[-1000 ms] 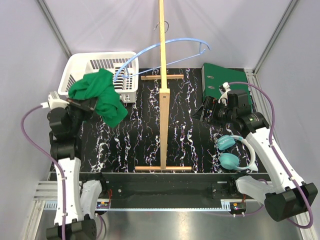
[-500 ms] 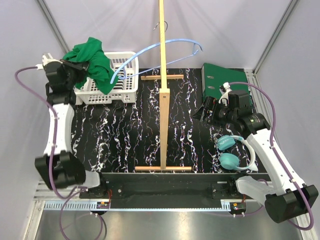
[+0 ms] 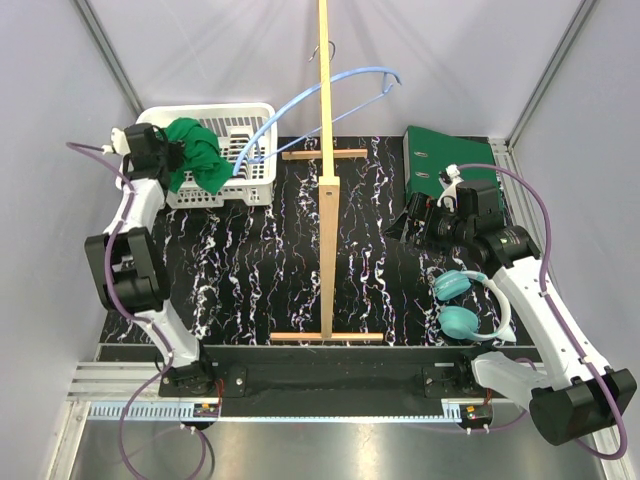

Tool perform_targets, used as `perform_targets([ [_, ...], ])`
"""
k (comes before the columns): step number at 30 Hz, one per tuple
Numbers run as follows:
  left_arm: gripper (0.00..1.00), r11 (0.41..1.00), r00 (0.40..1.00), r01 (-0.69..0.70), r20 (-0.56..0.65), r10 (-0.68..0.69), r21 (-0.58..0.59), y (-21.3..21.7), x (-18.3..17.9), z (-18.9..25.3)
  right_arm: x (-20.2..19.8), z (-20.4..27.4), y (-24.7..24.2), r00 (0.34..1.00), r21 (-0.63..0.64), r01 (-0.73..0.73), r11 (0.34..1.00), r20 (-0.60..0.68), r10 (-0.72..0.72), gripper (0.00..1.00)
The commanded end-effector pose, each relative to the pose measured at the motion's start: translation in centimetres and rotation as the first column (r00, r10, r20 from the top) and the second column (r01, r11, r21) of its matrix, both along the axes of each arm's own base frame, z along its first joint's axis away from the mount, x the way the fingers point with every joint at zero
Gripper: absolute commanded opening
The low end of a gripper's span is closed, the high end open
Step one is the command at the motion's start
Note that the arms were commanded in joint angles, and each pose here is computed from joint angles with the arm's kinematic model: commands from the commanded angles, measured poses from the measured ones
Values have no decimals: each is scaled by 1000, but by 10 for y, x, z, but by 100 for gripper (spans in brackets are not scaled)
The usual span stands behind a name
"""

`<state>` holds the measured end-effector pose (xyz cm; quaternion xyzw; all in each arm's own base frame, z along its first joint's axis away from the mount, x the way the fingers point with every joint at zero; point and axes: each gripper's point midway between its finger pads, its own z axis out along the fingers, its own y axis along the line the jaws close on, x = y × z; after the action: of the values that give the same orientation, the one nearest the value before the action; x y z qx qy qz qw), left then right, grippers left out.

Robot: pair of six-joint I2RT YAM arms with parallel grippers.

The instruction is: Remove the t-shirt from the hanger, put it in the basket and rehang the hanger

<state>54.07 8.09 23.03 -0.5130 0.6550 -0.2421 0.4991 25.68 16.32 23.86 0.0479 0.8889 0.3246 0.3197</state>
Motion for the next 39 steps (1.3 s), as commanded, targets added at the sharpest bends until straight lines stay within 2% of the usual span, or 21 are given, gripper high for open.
perform_targets([
  [1,8,996,989,4,146,-18,91,-1,36,62,4,22,6,997,30,-27,999,78,25,100],
  [3,12,998,986,0,169,-11,64,-1,40,63,4,21,6,997,26,-27,999,76,25,100],
  [4,26,999,982,-2,188,-8,54,0,40,64,3,19,6,997,24,-26,999,73,24,100],
  [5,39,1000,986,-3,169,-2,28,-2,36,45,4,19,6,997,22,-28,999,73,26,100],
  [7,65,999,976,-16,216,26,-46,-3,35,45,4,18,6,997,21,-33,999,71,31,100],
  [8,93,998,977,1,211,14,-70,-7,34,38,4,16,7,997,22,-33,999,64,32,100],
  [9,99,996,979,2,201,15,-85,-8,33,35,5,17,7,997,22,-37,999,63,35,100],
  [15,99,997,992,74,99,-76,27,-22,24,50,1,18,9,997,38,-45,998,59,43,100],
  [18,99,991,988,126,85,-129,39,-37,12,52,1,16,11,998,43,-46,998,45,44,100],
  [19,99,988,987,150,48,-152,32,-50,6,34,1,16,11,998,46,-49,998,43,47,100],
  [21,99,983,982,177,60,-179,39,-65,-6,38,0,13,11,998,47,-47,998,34,45,100],
  [23,99,976,976,214,28,-215,29,-82,-20,18,-1,12,12,999,50,-50,997,25,48,100],
  [25,99,969,965,246,86,-248,38,-98,-32,32,-4,8,12,999,50,-51,997,8,51,100],
  [26,99,964,962,263,72,-265,29,-104,-41,20,-5,9,12,999,51,-53,997,11,52,100],
  [27,99,960,953,276,112,-281,53,-109,-50,37,-6,6,13,998,49,-55,997,2,55,100],
  [30,99,928,926,343,112,-360,143,-132,-70,42,-8,1,13,999,44,-50,998,-15,51,100],
  [31,99,905,900,388,139,-413,176,-155,-83,57,-8,-2,13,999,40,-48,998,-23,49,100],
  [33,99,880,881,423,128,-455,216,-169,-101,53,-8,-6,15,998,34,-52,998,-32,53,100],
  [34,99,864,858,441,167,-485,244,-182,-119,70,-6,-10,16,998,25,-48,999,-45,49,100],
  [36,99,853,859,445,139,-492,273,-189,-140,49,-7,-12,20,997,24,-62,998,-52,63,100],
  [39,99,812,806,493,189,-562,311,-217,-177,54,-9,-17,31,995,22,-79,997,-60,80,100],
])
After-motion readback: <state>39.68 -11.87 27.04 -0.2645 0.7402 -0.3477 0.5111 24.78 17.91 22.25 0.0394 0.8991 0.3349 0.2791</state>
